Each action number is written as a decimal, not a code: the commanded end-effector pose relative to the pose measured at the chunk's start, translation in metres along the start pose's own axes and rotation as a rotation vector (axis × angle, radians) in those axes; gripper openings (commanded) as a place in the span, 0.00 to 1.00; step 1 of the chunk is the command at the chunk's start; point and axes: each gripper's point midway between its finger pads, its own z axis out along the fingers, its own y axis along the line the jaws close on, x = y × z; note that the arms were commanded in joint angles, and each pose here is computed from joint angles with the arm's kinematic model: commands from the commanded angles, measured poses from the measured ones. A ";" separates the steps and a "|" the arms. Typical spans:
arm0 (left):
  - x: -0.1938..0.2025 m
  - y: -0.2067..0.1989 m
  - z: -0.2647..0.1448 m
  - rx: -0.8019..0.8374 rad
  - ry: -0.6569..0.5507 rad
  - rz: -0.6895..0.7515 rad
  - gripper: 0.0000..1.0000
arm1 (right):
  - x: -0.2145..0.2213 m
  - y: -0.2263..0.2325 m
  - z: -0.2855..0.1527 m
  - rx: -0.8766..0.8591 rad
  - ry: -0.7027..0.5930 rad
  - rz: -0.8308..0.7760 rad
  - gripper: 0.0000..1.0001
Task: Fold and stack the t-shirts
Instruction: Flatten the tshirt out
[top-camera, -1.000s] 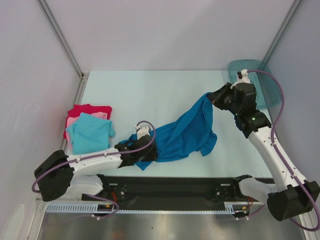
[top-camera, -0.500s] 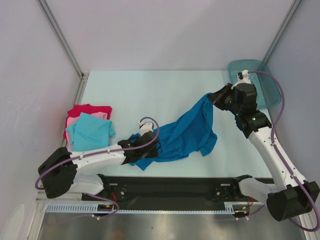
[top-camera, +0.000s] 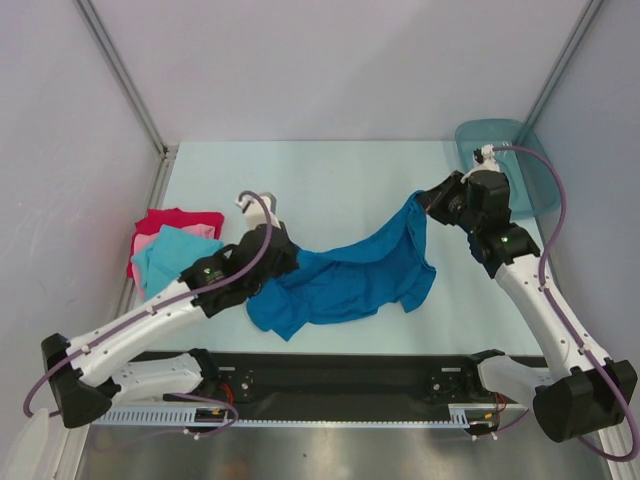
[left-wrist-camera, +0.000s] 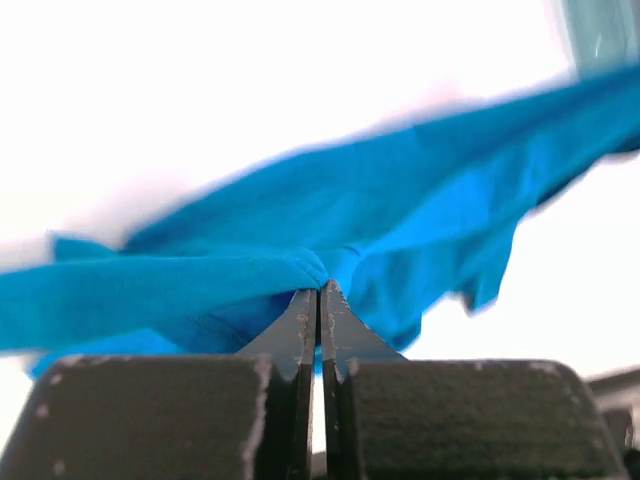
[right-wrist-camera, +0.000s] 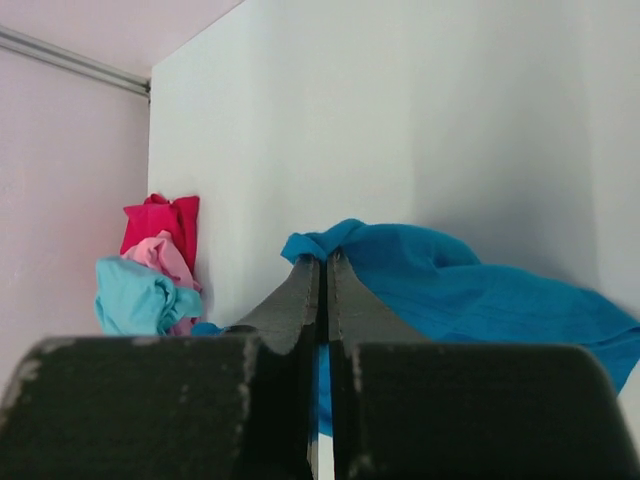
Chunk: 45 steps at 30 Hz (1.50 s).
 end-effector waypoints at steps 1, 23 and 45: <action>-0.063 0.019 -0.023 -0.089 -0.154 0.019 0.00 | -0.034 0.015 -0.014 -0.024 -0.110 -0.034 0.00; -0.170 0.056 -0.202 0.144 -0.566 -0.155 0.00 | -0.076 0.072 -0.170 -0.214 -0.310 -0.050 0.00; -0.200 0.012 -0.363 0.687 -0.859 0.064 0.00 | -0.107 0.129 -0.347 -0.533 -0.612 -0.156 0.00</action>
